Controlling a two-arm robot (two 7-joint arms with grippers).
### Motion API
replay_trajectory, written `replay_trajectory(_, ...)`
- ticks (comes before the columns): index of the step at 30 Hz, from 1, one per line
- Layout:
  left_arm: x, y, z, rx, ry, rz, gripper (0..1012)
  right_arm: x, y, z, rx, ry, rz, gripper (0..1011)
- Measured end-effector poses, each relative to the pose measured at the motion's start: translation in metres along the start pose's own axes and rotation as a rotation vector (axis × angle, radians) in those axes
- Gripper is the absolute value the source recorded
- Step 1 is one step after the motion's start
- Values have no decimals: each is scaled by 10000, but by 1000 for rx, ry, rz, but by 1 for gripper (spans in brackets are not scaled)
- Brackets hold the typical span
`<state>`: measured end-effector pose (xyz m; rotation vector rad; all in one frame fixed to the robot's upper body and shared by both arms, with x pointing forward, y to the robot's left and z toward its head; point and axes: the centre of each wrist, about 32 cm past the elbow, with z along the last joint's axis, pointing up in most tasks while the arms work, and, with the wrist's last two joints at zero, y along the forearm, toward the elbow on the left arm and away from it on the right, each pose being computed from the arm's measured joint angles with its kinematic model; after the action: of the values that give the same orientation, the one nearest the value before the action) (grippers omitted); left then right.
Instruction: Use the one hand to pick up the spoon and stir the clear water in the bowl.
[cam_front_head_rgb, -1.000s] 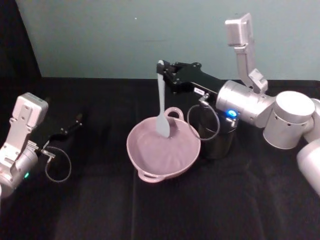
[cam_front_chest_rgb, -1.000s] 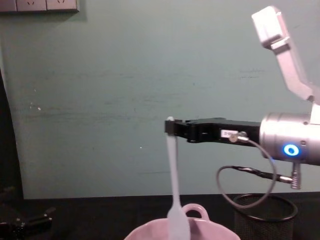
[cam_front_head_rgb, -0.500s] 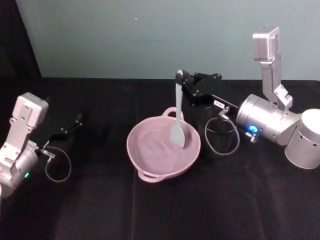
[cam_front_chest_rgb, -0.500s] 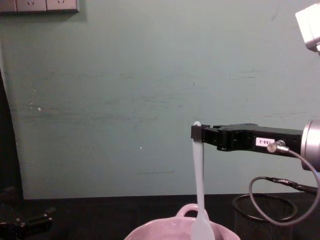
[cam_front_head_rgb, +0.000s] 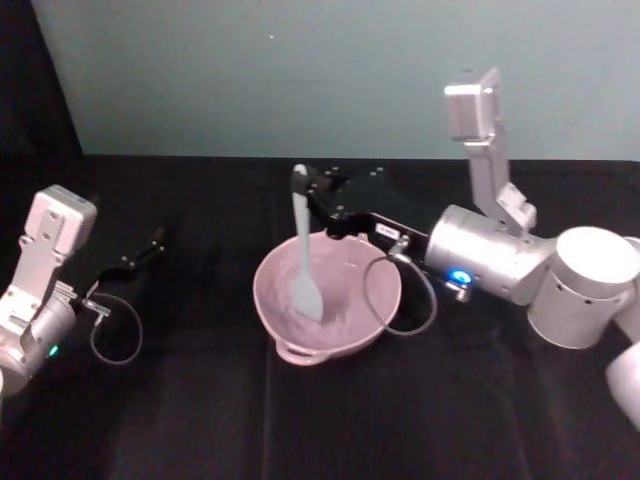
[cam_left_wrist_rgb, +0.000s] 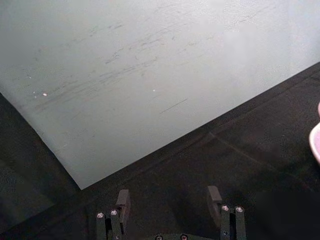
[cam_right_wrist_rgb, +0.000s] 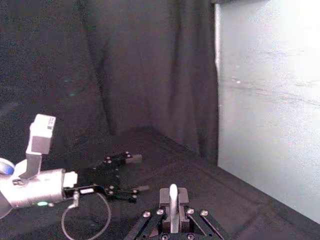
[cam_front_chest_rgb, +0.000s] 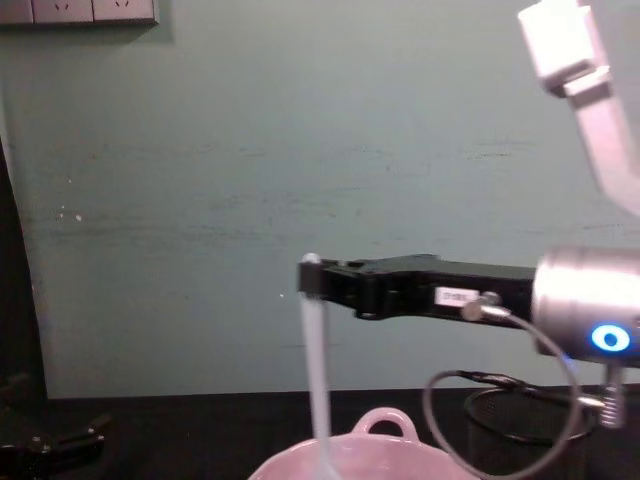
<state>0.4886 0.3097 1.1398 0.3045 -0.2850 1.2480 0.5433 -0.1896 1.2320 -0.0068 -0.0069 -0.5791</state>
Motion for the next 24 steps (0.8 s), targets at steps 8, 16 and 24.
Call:
replay_trajectory(8, 0, 0, 0, 0, 0, 0, 1011, 39, 283, 22, -2, 1, 35, 97)
replay_trajectory(16, 0, 0, 0, 0, 0, 0, 1011, 156, 424, 52, 5, -4, 18, 97)
replay_trajectory(24, 0, 0, 0, 0, 0, 0, 1011, 327, 363, 57, 10, 3, -40, 98)
